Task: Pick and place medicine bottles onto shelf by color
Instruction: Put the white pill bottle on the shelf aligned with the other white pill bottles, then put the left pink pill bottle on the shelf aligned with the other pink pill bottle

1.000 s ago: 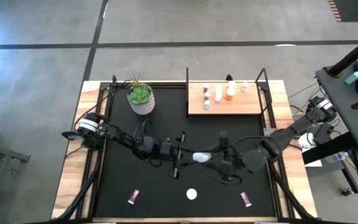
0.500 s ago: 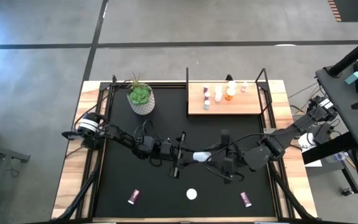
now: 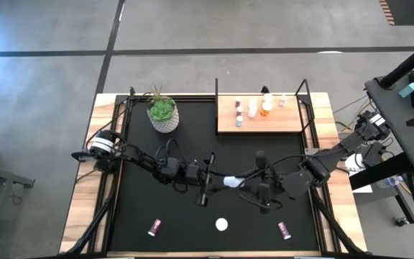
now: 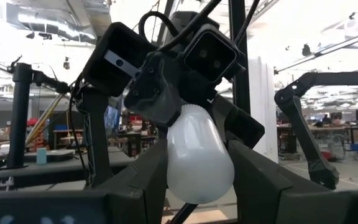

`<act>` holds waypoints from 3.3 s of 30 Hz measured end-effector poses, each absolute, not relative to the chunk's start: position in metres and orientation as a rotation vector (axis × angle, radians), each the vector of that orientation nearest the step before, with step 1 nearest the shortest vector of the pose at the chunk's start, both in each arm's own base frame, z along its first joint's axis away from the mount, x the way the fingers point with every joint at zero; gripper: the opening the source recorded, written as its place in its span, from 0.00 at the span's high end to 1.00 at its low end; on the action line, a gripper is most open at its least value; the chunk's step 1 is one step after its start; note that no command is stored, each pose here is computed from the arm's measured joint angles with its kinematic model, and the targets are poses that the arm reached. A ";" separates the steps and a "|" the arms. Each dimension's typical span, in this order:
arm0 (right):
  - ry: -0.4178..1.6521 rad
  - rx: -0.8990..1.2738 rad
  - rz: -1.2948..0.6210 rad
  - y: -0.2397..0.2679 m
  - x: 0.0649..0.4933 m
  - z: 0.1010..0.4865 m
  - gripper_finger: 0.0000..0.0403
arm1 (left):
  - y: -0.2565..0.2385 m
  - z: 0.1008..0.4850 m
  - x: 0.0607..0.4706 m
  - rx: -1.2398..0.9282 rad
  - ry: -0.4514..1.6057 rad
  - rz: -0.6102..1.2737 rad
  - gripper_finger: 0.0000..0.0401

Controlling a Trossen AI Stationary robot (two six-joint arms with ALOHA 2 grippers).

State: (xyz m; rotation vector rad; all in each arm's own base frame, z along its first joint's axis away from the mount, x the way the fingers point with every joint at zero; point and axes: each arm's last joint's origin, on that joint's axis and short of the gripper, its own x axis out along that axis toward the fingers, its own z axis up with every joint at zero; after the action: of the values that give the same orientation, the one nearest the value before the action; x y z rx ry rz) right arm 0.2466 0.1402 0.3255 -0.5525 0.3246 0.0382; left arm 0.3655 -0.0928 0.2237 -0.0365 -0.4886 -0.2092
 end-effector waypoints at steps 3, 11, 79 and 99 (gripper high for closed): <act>0.342 -0.546 0.040 0.140 0.246 0.324 0.69 | -0.093 0.222 0.367 -0.051 -0.464 -0.209 0.65; 0.351 -0.531 0.022 0.138 0.246 0.323 0.68 | -0.091 0.219 0.369 -0.127 -0.424 -0.147 0.51; 1.291 0.395 -0.690 -0.152 0.275 0.222 0.66 | -0.076 0.172 0.367 -0.204 0.087 0.230 0.40; 1.263 0.359 -0.667 -0.150 0.270 0.233 0.49 | -0.076 0.172 0.367 -0.204 0.087 0.230 0.40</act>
State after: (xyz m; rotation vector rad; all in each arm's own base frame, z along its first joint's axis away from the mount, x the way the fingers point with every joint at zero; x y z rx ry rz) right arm 0.2704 -0.1500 0.2325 0.3592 1.2630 -0.6668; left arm 0.3665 -0.0763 0.1720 -0.2042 0.0870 0.2300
